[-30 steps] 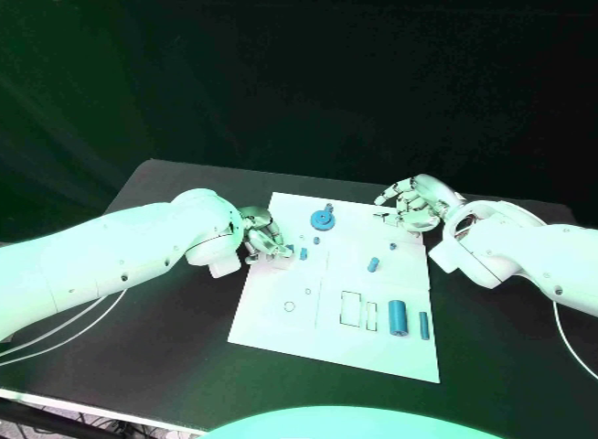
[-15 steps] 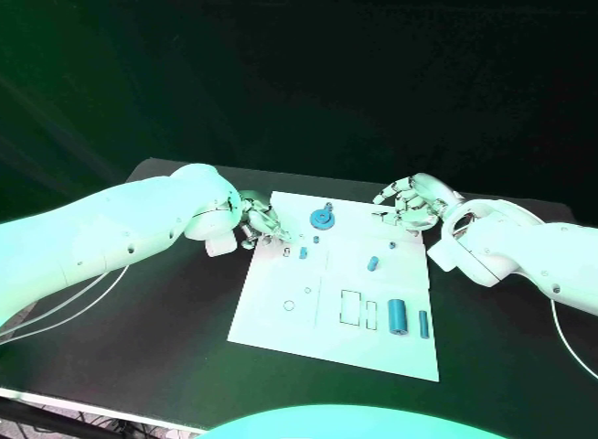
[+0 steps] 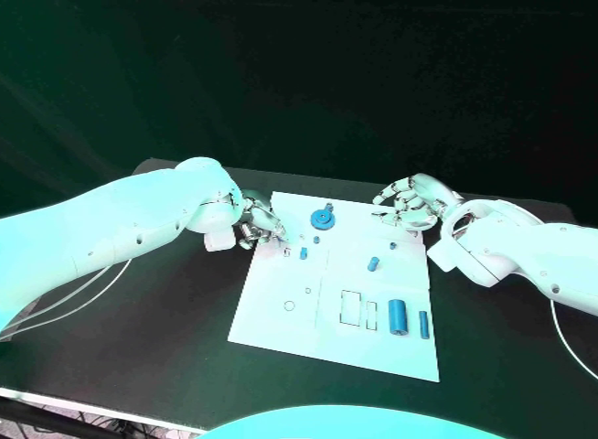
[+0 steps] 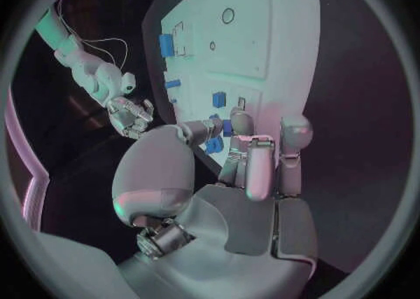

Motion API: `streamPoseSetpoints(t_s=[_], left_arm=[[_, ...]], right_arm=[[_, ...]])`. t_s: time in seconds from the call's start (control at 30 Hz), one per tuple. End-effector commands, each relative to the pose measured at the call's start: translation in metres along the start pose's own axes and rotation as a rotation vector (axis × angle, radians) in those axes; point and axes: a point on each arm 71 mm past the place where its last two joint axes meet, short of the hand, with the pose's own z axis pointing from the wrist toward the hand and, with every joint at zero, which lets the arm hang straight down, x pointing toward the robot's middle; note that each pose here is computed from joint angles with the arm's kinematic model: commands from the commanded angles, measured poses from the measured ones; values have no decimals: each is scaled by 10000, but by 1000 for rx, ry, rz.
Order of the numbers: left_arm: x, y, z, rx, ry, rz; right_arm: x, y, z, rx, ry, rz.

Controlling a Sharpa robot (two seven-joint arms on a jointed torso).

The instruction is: Assemble the parts on the task board

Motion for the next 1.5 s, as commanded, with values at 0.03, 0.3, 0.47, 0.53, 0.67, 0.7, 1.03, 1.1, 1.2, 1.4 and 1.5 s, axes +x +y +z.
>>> streamPoseSetpoints(t_s=[0.03, 0.3, 0.47, 0.53, 0.67, 0.7, 1.03, 1.1, 1.2, 1.4, 1.5], left_arm=[[41, -16, 10, -10, 76, 28], [52, -55, 57, -38, 108, 75], [59, -98, 82, -52, 113, 109], [63, -111, 92, -57, 121, 122], [68, -131, 116, -68, 142, 157], [69, -134, 119, -70, 144, 165], [96, -233, 162, -91, 151, 333], [104, -254, 169, -94, 161, 368], [114, -273, 176, -96, 181, 407], [96, -314, 195, -91, 162, 455], [87, -336, 201, -91, 139, 480]], right_arm=[[16, 8, 2, -9, 15, -4], [22, 15, 6, -10, 16, -4], [27, 20, 10, -12, 16, -5], [27, 20, 10, -12, 16, -5], [31, 25, 13, -13, 17, -5], [32, 26, 13, -13, 17, -5], [41, 36, 20, -16, 18, -5], [45, 41, 22, -17, 19, -5], [48, 44, 24, -17, 19, -5], [52, 49, 27, -19, 20, -4], [55, 52, 28, -20, 20, -4]])
